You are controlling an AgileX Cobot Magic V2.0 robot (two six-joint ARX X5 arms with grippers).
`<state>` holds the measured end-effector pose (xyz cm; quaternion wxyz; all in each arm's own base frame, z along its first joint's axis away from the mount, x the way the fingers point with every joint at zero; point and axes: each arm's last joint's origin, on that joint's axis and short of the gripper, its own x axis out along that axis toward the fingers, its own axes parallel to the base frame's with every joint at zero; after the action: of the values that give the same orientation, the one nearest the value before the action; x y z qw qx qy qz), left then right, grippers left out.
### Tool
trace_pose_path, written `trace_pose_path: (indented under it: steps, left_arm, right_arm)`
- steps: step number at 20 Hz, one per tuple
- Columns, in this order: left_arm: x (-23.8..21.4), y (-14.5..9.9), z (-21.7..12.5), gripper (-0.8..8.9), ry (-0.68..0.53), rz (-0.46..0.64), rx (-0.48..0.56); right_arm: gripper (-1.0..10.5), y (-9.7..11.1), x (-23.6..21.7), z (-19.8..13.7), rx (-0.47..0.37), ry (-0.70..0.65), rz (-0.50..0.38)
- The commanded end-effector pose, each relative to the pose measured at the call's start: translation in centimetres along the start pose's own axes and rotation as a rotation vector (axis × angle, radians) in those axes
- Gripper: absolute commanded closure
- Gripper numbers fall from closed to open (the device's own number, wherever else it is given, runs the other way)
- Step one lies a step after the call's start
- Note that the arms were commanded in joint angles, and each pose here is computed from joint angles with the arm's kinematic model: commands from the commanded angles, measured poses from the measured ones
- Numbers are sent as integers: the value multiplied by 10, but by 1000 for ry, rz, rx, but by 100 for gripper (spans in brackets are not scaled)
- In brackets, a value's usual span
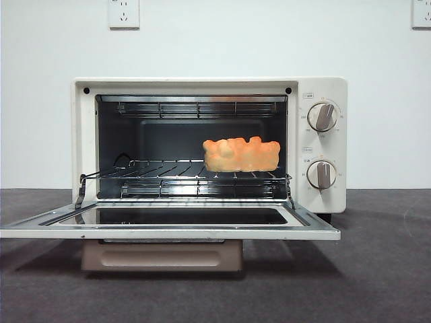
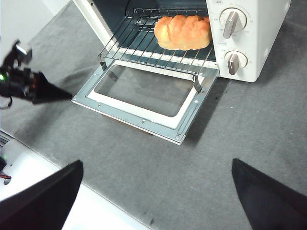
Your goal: The left arm flap open the oven, the right arm pick bread and place it into oven, the left arm flap close the oven
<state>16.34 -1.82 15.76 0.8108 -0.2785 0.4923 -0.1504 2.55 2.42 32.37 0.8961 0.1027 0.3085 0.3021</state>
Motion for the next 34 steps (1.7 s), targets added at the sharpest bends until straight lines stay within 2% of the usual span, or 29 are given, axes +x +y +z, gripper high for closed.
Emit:
trace_pose_path:
  steps: [1,8,11,16,23,30,34]
  left_arm:
    - [7,6,-6,803,20,-51,-59]
    - [21,12,-5,803,96,-100,-99]
    - [29,14,-1,803,113,-159,-106]
    - [35,15,5,803,95,-195,-132]
    - [33,8,12,803,86,-315,-163]
    - [23,-10,38,803,-34,-452,-203]
    - [14,-22,58,803,-125,-484,-212]
  right_arm:
    - [453,1,-2,2,-9,-18,13]
    - [453,3,-2,6,-23,-52,29]
    - [453,3,-2,7,-22,-63,34]
    - [453,4,-2,9,-19,-82,42]
    - [453,4,-2,9,-17,-83,43]
    - [453,5,-3,11,-11,-109,55]
    - [453,6,-3,13,-11,-130,64]
